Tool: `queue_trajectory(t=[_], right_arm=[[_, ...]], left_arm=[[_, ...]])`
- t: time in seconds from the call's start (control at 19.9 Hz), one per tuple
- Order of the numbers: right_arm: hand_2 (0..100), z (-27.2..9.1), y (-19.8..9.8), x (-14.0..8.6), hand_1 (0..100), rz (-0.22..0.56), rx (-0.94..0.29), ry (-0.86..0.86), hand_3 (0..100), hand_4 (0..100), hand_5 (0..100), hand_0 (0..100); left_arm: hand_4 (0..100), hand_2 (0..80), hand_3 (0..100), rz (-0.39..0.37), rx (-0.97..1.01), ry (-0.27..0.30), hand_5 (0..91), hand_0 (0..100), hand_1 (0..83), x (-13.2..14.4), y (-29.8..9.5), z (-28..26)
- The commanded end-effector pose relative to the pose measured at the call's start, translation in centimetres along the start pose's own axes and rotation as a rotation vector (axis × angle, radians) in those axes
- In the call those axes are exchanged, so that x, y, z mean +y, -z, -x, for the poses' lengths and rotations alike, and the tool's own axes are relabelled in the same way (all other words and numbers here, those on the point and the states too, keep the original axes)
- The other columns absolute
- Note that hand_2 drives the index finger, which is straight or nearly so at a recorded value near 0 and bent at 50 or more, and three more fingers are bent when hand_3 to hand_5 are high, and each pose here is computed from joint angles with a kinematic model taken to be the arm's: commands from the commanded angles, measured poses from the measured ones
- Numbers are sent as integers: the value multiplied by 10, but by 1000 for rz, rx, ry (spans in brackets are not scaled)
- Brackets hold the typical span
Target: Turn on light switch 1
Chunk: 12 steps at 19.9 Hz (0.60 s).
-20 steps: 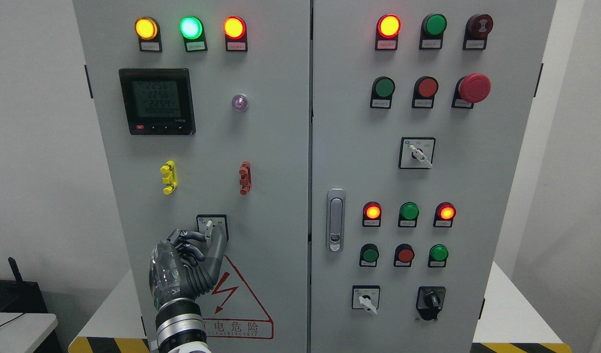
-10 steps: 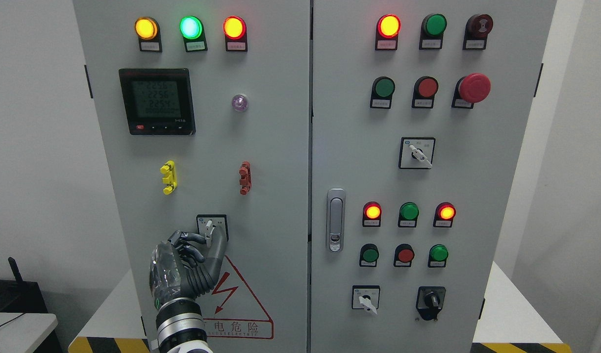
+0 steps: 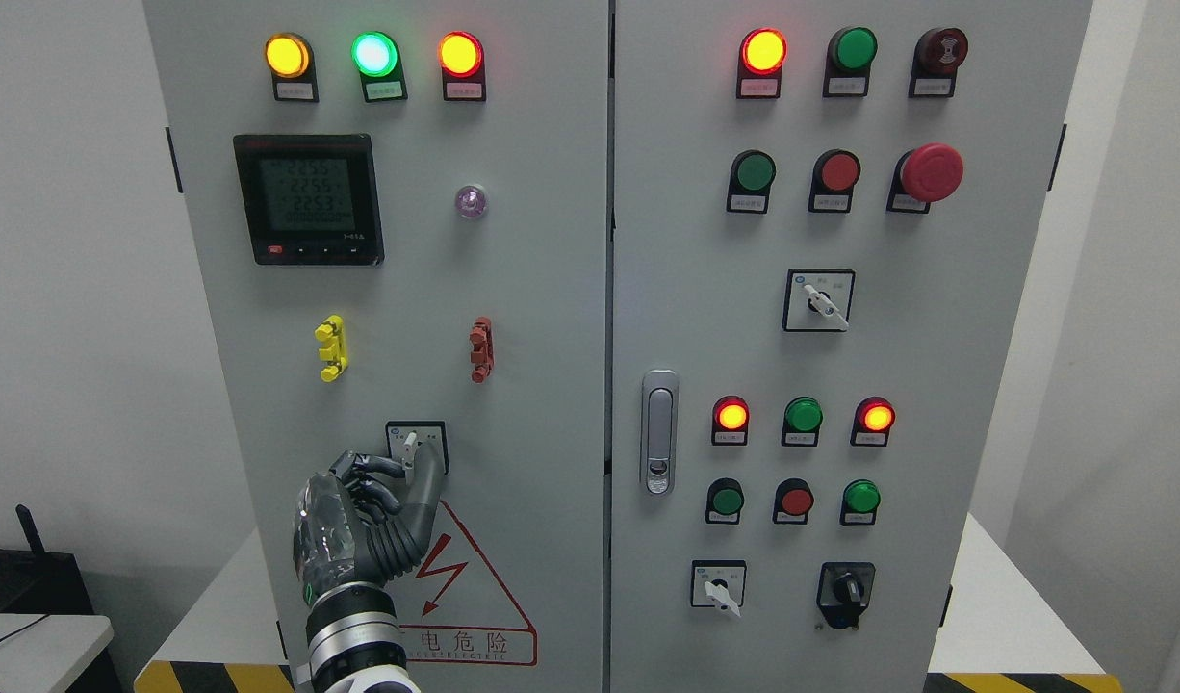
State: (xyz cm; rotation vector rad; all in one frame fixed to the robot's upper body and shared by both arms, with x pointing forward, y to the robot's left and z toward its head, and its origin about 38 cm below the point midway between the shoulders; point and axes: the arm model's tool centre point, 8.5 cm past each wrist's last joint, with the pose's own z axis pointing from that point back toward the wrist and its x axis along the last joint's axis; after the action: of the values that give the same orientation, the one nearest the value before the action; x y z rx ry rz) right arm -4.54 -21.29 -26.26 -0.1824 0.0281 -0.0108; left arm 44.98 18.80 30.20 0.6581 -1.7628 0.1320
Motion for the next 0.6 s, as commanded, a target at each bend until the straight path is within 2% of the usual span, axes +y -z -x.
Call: queue_trajectory(t=[0.0,0.4,0.55], right_arm=[[0,-1,0,1,389,-2,-6,-27,0,0,0,120],[0,-1,0,1,389,-2,-6,-27,0,0,0,120],[0,-1,0,2,389,-3,-6,-27,0,0,0,120]], left_arm=[[924,594,927,1,-3,-2,841,344,421,0,1,-2],[925,598,936,3,-1,-2,845,433,423,-1,0,-1],[924,597,936,12,9,8,847,476,449,-3,-1,-1]])
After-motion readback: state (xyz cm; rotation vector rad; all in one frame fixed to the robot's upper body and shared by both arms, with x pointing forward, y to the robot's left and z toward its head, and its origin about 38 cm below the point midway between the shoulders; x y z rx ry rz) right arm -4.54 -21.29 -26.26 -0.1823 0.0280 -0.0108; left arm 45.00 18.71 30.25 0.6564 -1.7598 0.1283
